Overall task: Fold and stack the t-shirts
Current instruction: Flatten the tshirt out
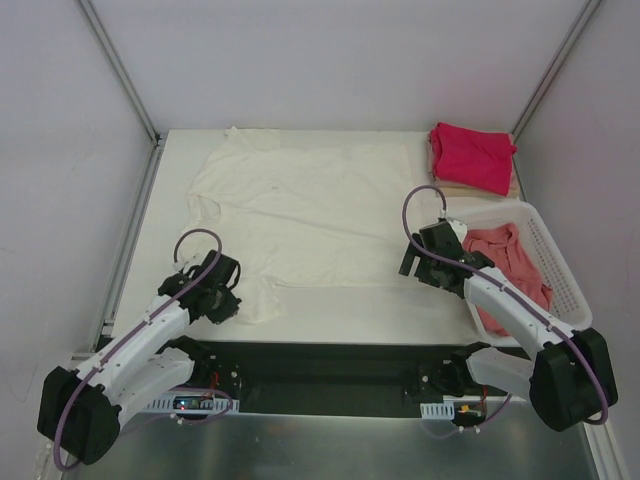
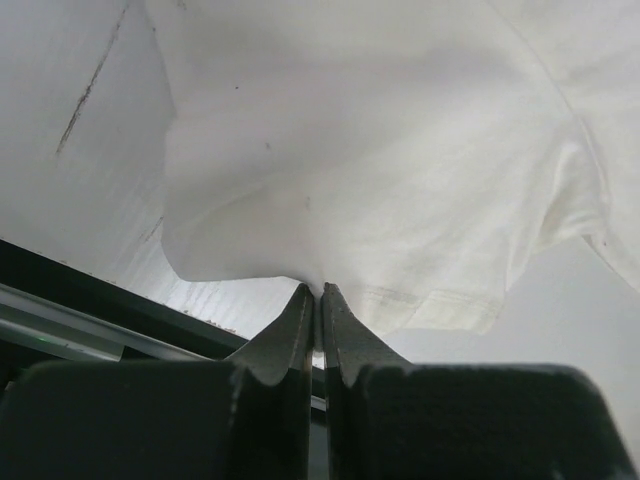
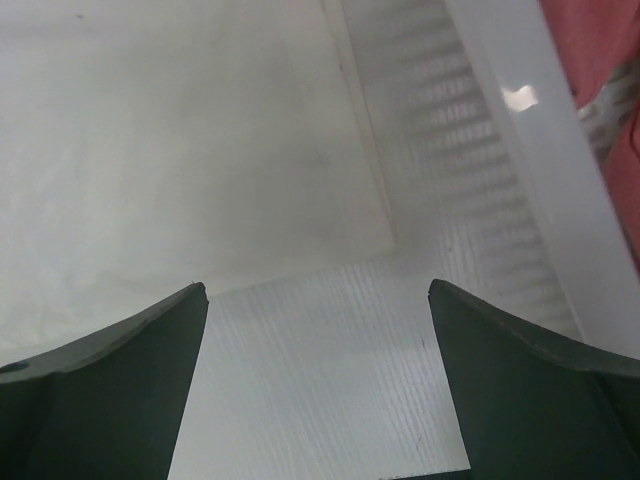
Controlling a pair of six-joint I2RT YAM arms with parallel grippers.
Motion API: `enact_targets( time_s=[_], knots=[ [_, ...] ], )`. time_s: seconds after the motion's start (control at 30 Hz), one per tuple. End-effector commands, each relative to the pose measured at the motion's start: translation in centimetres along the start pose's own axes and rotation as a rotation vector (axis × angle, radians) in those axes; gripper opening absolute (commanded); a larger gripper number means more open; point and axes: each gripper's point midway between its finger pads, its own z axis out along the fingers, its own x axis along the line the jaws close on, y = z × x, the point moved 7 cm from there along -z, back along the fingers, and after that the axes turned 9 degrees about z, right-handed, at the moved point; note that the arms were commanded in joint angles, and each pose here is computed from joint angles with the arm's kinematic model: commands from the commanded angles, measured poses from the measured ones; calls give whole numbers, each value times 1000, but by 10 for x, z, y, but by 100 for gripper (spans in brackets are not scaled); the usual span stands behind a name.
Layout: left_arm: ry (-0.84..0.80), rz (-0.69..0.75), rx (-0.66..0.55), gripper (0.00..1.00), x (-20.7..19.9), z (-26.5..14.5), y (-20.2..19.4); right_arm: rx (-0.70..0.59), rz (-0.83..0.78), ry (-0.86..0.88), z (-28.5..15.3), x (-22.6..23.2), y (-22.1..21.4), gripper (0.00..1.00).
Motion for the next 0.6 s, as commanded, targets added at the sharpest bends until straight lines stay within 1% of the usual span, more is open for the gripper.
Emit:
enact_targets(
  time_s=[0.0, 0.03, 0.13, 0.17, 0.23, 0.33, 0.47, 0.5, 0.53, 0.57],
  knots=[
    [-7, 25, -32, 0, 8, -2, -3, -35, 93, -41, 2, -8, -5, 99],
    [-13, 23, -42, 0, 8, -3, -2, -37, 110, -53, 3, -9, -5, 99],
    [-24, 29, -47, 0, 8, -4, -1, -33, 123, -70, 9, -9, -7, 90],
    [-23, 31, -46, 0, 8, -4, -1, -19, 122, -78, 13, -8, -9, 85],
    [-21, 31, -49, 0, 9, -4, -2, -24, 133, -79, 19, -7, -9, 81],
    [-31, 31, -60, 0, 8, -5, 0, -8, 135, -112, 30, -7, -14, 70],
    [-40, 30, -84, 0, 8, -7, 2, 0, 137, -130, 39, -6, -16, 68],
    [-43, 31, -85, 0, 8, -8, 2, 0, 135, -134, 41, -6, -16, 66],
    [-46, 29, -87, 0, 8, -8, 2, 7, 134, -143, 44, -6, -18, 60],
    [-50, 33, -88, 0, 7, -9, 3, 8, 131, -141, 45, -5, -18, 59]
  ],
)
